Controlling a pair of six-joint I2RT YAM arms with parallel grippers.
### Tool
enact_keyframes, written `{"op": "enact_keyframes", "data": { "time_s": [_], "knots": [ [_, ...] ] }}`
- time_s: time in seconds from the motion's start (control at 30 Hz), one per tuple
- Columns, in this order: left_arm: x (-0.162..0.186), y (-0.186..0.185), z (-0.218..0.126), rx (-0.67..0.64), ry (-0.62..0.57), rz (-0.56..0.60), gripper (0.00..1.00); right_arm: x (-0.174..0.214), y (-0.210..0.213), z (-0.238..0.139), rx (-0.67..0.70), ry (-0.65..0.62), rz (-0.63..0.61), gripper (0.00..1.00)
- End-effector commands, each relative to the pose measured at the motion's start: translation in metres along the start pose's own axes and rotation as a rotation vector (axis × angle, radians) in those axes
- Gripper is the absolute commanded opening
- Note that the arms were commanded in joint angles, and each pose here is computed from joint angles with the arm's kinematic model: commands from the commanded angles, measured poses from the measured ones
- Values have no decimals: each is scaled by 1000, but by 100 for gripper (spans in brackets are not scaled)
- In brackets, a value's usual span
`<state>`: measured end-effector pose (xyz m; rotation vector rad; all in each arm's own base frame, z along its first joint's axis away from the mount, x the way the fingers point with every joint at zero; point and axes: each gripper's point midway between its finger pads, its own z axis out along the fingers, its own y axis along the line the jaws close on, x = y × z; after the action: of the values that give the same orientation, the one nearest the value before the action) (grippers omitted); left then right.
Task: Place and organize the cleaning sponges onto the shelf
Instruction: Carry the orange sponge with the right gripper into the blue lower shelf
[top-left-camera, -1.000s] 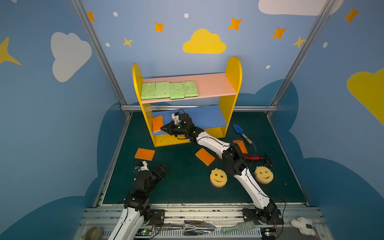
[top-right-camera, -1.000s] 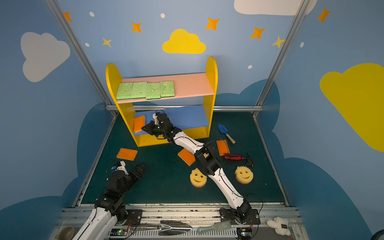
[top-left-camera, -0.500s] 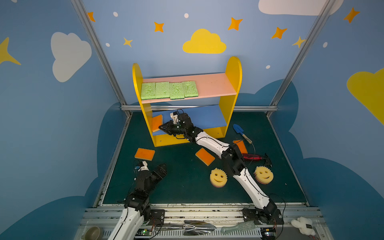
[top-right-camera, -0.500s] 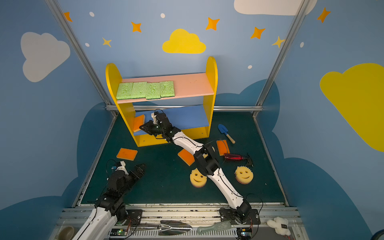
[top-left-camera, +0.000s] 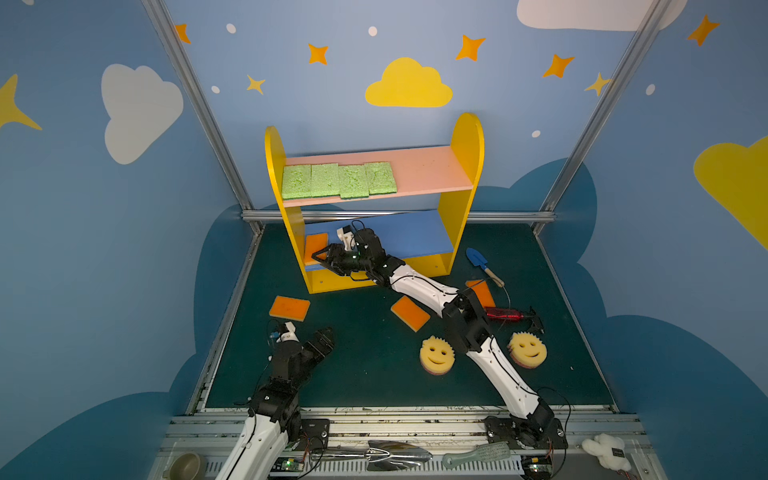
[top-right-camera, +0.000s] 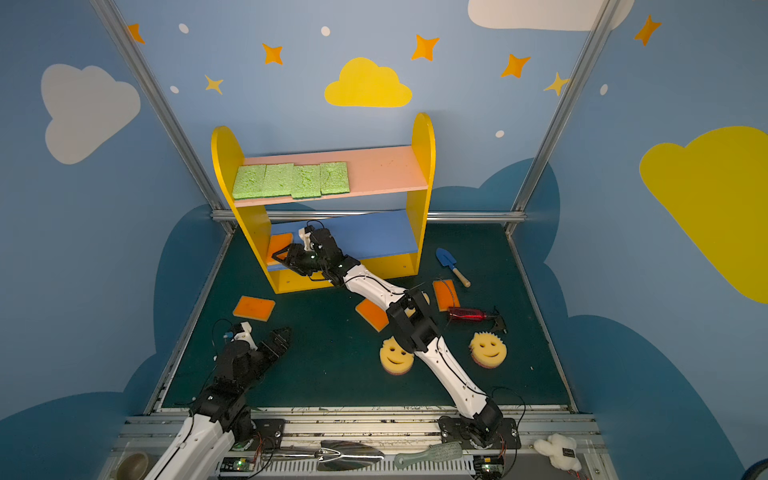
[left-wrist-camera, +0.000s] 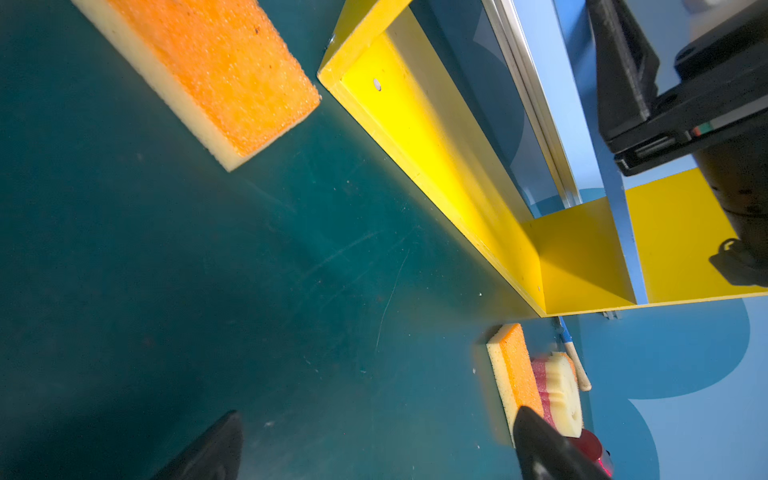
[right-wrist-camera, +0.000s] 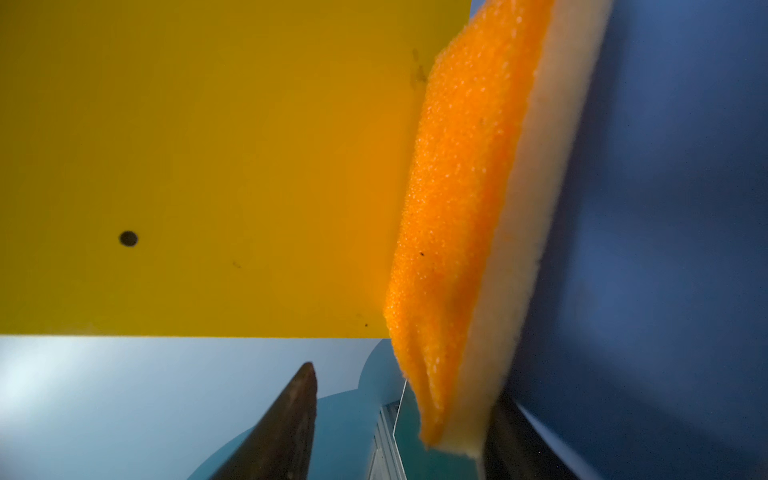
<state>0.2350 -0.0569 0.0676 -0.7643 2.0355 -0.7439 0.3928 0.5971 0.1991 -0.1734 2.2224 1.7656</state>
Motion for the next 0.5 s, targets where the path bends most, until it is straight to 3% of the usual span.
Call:
{"op": "enact_keyframes", "data": {
  "time_s": [0.0, 0.47],
  "knots": [
    [3, -4, -1, 16, 24, 21, 99, 6, 16, -13, 41, 24, -72, 63],
    [4, -13, 3, 34, 55, 28, 99, 11, 6, -33, 232, 81, -218, 75]
  ]
}}
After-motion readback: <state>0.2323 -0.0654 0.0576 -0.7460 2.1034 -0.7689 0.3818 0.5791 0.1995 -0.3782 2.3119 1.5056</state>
